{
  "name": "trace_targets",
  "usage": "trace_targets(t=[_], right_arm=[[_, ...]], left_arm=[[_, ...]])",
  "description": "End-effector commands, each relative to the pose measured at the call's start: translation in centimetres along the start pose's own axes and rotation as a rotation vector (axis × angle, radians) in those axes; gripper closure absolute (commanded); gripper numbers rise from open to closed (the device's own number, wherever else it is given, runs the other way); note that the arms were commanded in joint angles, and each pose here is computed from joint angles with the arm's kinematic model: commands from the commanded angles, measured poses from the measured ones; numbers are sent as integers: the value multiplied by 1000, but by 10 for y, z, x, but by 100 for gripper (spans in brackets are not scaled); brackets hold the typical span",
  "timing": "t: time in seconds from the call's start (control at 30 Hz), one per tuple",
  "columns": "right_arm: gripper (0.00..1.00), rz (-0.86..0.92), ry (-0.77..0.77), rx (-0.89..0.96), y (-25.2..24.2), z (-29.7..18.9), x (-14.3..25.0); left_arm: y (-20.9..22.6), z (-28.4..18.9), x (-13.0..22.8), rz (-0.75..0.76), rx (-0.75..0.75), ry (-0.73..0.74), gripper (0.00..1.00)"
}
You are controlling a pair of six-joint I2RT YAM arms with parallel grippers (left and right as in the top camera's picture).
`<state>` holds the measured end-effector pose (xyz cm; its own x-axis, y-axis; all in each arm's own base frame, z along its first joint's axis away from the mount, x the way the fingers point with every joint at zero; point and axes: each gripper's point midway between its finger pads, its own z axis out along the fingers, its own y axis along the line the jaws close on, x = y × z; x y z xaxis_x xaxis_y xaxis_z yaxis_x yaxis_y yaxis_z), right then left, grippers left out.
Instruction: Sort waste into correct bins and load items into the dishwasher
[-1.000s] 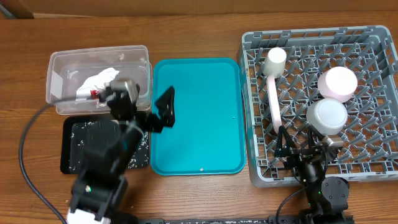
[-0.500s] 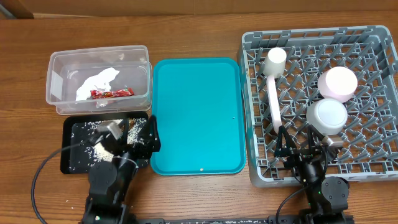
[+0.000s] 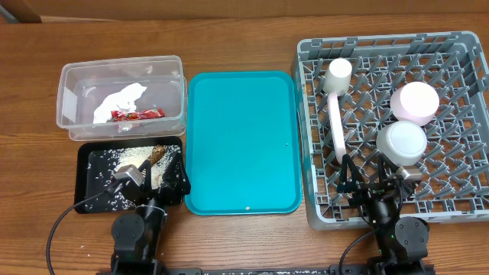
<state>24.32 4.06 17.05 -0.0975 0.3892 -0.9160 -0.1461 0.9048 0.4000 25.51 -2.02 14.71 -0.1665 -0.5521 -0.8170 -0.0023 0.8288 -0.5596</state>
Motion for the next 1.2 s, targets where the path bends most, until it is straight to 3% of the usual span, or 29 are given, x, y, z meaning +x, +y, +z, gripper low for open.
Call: trace_targets(t=[0.0,0.23,0.43,1.17], right_arm=[[0,8,-6,-2,0,0,1],[0,8,-6,-2,0,0,1],[0,8,-6,-2,0,0,1],[0,8,-6,-2,0,0,1]], left_arm=[[11,-2,2,86,-42,-12,0],[14,-5,7,401,-50,12,0],[1,-11,-11,613,-20,-78,0],[1,-11,-10,618,-17,-72,0]])
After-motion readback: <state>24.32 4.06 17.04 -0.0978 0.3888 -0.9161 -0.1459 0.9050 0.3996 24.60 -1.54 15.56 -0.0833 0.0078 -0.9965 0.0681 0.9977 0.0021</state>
